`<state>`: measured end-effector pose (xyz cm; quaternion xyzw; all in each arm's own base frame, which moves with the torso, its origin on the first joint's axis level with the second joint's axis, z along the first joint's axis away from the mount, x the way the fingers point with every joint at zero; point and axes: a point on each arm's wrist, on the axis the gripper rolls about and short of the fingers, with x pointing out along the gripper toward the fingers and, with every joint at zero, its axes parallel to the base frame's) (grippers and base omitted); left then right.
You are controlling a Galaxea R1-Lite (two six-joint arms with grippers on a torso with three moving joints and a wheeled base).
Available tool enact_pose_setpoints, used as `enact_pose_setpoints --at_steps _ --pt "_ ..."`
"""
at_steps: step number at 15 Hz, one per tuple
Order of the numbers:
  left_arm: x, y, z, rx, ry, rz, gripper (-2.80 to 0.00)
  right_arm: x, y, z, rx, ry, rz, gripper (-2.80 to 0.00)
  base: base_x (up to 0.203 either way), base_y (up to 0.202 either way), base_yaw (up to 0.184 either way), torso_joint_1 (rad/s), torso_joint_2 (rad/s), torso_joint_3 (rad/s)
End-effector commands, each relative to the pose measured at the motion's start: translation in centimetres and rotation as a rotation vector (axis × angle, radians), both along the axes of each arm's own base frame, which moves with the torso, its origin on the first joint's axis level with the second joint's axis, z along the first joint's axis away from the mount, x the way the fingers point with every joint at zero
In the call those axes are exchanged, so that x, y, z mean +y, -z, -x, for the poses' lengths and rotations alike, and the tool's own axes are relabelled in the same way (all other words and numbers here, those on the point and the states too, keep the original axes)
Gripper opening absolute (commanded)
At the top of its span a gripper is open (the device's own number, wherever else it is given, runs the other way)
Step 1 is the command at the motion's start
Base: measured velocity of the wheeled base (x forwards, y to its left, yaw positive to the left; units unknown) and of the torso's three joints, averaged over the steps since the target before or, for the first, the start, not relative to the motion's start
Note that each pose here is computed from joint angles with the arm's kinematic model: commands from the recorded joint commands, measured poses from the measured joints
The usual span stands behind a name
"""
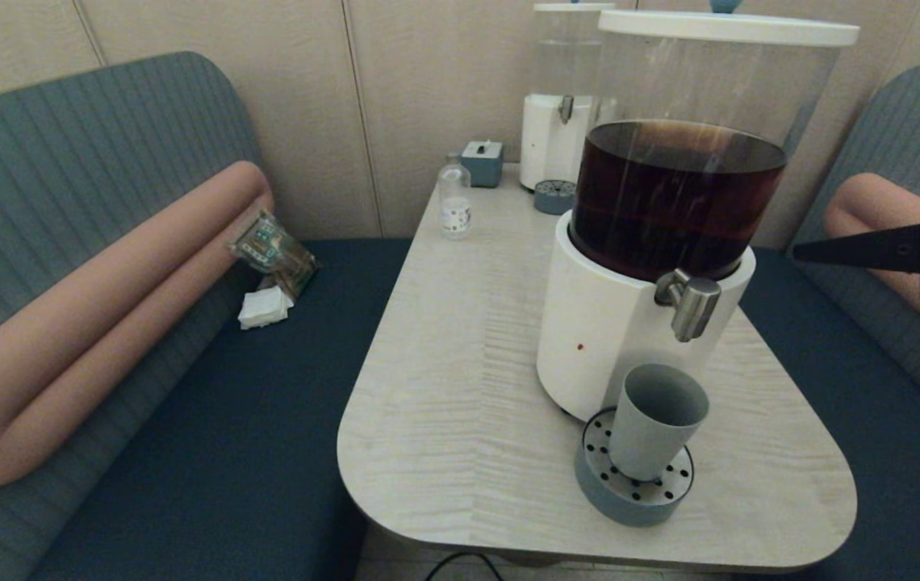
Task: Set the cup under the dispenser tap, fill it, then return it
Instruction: Turn on the faucet
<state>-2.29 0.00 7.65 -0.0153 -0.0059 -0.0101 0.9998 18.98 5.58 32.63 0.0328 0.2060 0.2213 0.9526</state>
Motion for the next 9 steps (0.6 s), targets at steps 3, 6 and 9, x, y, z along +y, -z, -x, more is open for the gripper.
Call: enact_pose_setpoints --at_steps 3,6,9 --pt "0.00 0.04 -0.01 0.001 0.000 0.001 -2.80 1.22 1.39 -3.66 0.069 0.024 0.040 -2.80 0.000 0.000 0.000 0.000 0.00 0.000" --pt "0.00 0.04 -0.01 0.001 0.000 0.002 -2.80 1.37 1.52 -4.02 0.070 0.018 0.042 -2.80 0.000 0.000 0.000 0.000 0.00 0.000" --pt "0.00 0.04 -0.01 0.001 0.000 0.000 -2.80 1.48 1.49 -4.21 0.065 0.009 0.042 -2.80 0.000 0.000 0.000 0.000 0.00 0.000"
